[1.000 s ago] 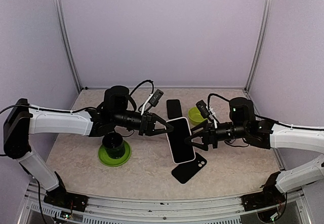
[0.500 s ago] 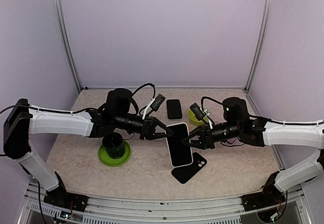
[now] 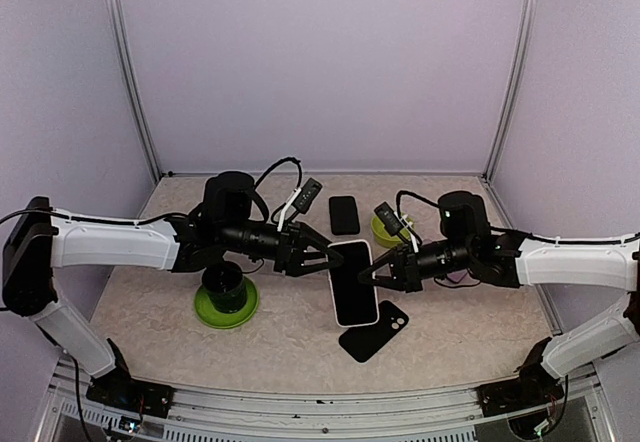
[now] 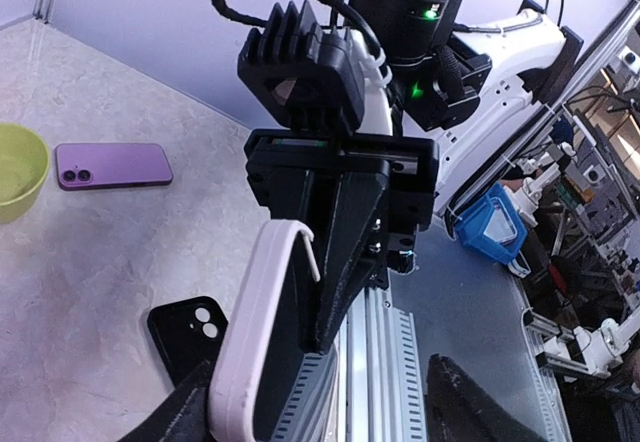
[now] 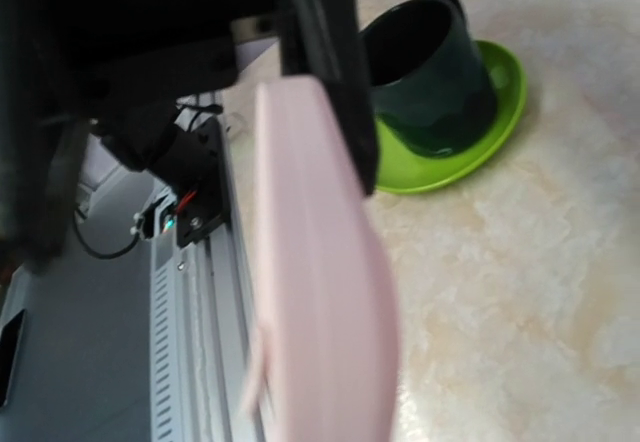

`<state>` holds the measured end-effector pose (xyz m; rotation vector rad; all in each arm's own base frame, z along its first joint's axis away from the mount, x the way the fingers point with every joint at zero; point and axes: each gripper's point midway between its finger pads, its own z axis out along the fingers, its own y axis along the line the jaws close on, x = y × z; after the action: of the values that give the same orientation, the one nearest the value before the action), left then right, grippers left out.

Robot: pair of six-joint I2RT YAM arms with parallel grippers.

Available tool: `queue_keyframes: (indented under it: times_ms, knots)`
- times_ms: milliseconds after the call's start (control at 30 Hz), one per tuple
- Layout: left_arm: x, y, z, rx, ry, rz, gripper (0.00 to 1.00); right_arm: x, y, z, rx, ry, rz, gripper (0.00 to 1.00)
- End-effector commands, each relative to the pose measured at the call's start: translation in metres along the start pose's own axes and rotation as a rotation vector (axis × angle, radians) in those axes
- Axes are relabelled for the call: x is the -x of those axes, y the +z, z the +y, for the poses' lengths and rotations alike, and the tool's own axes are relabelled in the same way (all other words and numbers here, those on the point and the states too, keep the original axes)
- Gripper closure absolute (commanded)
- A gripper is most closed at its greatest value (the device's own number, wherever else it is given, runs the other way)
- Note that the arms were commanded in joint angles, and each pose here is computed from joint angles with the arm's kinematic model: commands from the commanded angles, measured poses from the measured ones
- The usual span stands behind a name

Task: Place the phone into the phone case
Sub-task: Pass from the left arm to the right

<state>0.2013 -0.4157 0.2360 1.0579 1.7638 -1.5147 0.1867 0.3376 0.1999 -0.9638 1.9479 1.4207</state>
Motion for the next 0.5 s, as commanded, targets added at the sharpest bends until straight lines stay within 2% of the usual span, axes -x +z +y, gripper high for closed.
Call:
queue_keyframes:
  times_ms: [0, 233, 467]
  knots:
    - [0.007, -0.005, -0.011, -0.025, 0.040, -0.047, 0.29, 0.038, -0.016, 0.009, -0.015, -0.054, -0.119, 1.00]
    - [-0.006, -0.002, 0.001, -0.002, -0.002, -0.036, 0.26, 0.055, -0.034, 0.014, -0.047, -0.094, -0.210, 1.00]
    - [-0.001, 0.012, 0.002, -0.033, -0.024, -0.039, 0.28, 0.056, -0.034, 0.014, -0.042, -0.090, -0.217, 1.00]
